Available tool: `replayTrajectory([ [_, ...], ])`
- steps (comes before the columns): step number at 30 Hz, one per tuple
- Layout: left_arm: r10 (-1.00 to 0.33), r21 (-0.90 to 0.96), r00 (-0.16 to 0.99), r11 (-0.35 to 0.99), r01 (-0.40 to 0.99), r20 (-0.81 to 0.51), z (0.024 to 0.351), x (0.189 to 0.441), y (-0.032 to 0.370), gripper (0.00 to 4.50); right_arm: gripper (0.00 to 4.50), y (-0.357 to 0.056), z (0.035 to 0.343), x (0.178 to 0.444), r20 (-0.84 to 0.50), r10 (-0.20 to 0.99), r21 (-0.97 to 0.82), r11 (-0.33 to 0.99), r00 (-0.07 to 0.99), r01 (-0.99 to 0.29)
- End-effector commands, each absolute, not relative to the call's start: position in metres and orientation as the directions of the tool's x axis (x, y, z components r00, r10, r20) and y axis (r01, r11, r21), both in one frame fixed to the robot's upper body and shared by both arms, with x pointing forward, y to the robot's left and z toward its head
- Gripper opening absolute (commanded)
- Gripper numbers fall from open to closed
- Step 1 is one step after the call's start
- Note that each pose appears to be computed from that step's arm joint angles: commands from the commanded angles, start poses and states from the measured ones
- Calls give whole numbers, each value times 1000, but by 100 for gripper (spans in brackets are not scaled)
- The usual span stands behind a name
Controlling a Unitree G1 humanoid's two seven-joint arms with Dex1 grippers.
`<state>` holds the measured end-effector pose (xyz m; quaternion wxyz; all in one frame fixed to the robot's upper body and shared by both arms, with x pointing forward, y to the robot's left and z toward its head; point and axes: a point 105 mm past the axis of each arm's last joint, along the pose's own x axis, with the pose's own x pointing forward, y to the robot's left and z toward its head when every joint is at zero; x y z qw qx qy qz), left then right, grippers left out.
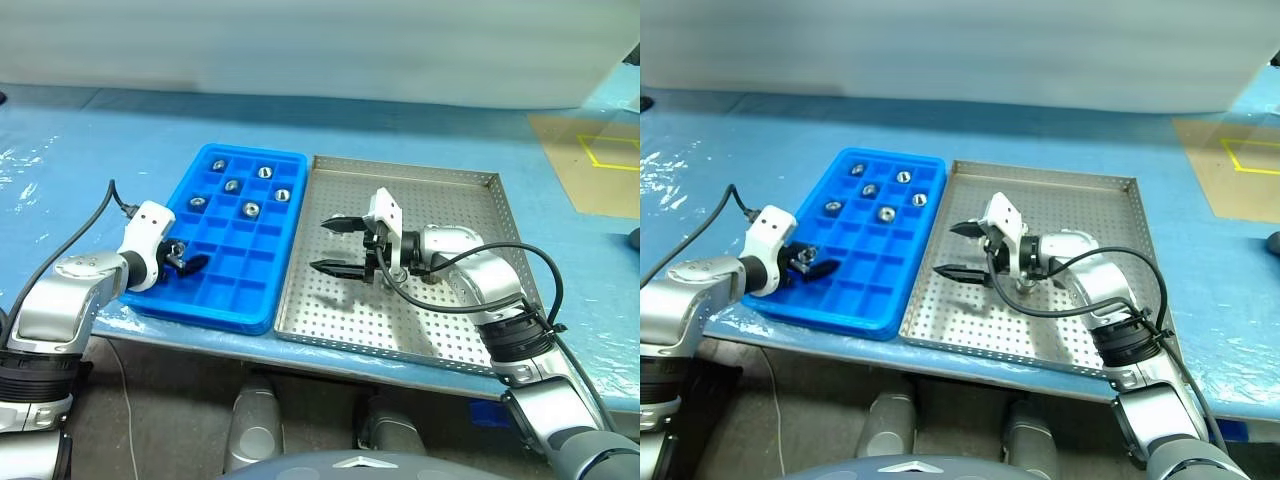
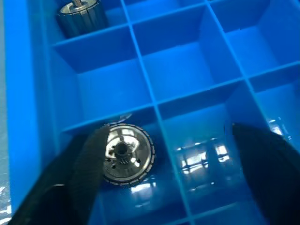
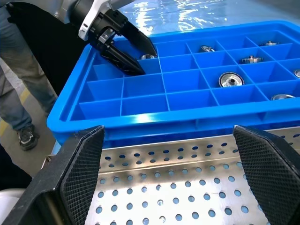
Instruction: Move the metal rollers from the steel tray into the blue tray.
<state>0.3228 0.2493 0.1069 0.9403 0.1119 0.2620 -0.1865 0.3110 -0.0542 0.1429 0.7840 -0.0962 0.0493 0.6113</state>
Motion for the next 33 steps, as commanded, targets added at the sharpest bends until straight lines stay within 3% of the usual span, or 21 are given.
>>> replayTrajectory([
  [1,-278,107,834,923,370,-477,122,330,254,449,450,-53,156,308,-158,956,-129,228,247,-965],
  [12,-388,94,863,894,437,-324,171,353,229,449,450,-60,161,308,-128,948,-121,277,292,-953],
  [20,-485,123,817,832,541,-312,198,356,208,449,450,-66,160,308,-121,934,-117,322,335,-940],
  [33,-641,84,673,698,711,-369,165,372,163,449,450,-81,167,308,-107,901,-142,404,420,-904],
])
